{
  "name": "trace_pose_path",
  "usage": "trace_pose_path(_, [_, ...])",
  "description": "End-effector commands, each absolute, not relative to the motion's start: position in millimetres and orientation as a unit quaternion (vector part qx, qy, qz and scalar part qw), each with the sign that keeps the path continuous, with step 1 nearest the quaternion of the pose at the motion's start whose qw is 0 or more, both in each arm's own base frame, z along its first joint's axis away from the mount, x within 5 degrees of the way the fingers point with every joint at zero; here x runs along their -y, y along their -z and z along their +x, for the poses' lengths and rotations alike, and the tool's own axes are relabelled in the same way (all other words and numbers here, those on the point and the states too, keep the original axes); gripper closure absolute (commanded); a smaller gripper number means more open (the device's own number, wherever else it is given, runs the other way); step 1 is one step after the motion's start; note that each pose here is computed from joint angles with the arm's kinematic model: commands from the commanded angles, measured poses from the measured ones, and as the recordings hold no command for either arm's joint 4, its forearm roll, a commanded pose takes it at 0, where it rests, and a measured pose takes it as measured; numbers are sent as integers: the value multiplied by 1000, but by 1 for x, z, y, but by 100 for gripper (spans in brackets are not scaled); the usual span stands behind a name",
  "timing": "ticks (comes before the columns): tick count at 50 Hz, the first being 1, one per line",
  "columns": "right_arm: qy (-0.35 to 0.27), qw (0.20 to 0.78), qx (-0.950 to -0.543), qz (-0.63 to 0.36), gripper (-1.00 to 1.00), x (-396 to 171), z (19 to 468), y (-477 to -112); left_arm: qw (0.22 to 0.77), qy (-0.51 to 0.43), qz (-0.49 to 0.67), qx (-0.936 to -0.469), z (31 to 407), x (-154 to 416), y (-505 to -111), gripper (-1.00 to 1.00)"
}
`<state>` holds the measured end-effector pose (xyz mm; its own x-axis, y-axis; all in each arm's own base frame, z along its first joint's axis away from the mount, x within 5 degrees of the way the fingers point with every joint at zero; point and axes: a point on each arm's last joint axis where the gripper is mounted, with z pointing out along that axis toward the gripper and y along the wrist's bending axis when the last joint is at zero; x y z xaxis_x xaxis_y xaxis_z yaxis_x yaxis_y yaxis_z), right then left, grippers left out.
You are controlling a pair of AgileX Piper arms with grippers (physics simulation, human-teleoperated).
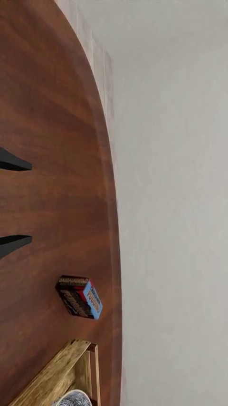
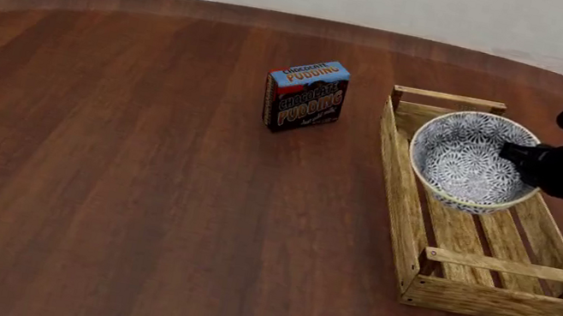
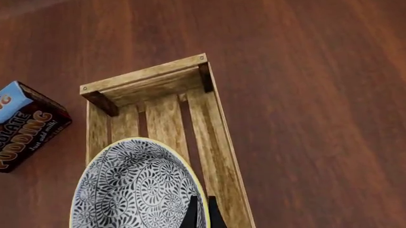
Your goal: Pick up the bowl on the left and put it in the tray.
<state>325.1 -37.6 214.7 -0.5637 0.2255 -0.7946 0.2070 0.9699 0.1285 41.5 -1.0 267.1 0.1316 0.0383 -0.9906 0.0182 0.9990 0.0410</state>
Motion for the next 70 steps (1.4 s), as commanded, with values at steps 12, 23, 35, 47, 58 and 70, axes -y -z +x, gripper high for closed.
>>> trace_pose_path(12, [-13,448,-883,139,100,42,331,-207,752,-8,22,-659,41,1,-268,-100])
trace_pose_path(23, [-13,446,-884,139,100,43,331,-204,752,-10,18,-659,41,1,-268,-100])
trace_pose_path(35, [-7,442,-886,138,100,47,335,-199,752,-8,20,-659,41,1,-268,-100])
trace_pose_path(47, [-8,439,-888,136,100,46,339,-195,752,-10,20,-659,41,1,-267,-100])
trace_pose_path(58, [-8,436,-890,135,100,45,342,-189,750,-9,21,-661,43,1,-264,-100])
trace_pose_path(70, [-9,431,-892,136,100,45,346,-182,750,-11,20,-661,42,1,-264,-100])
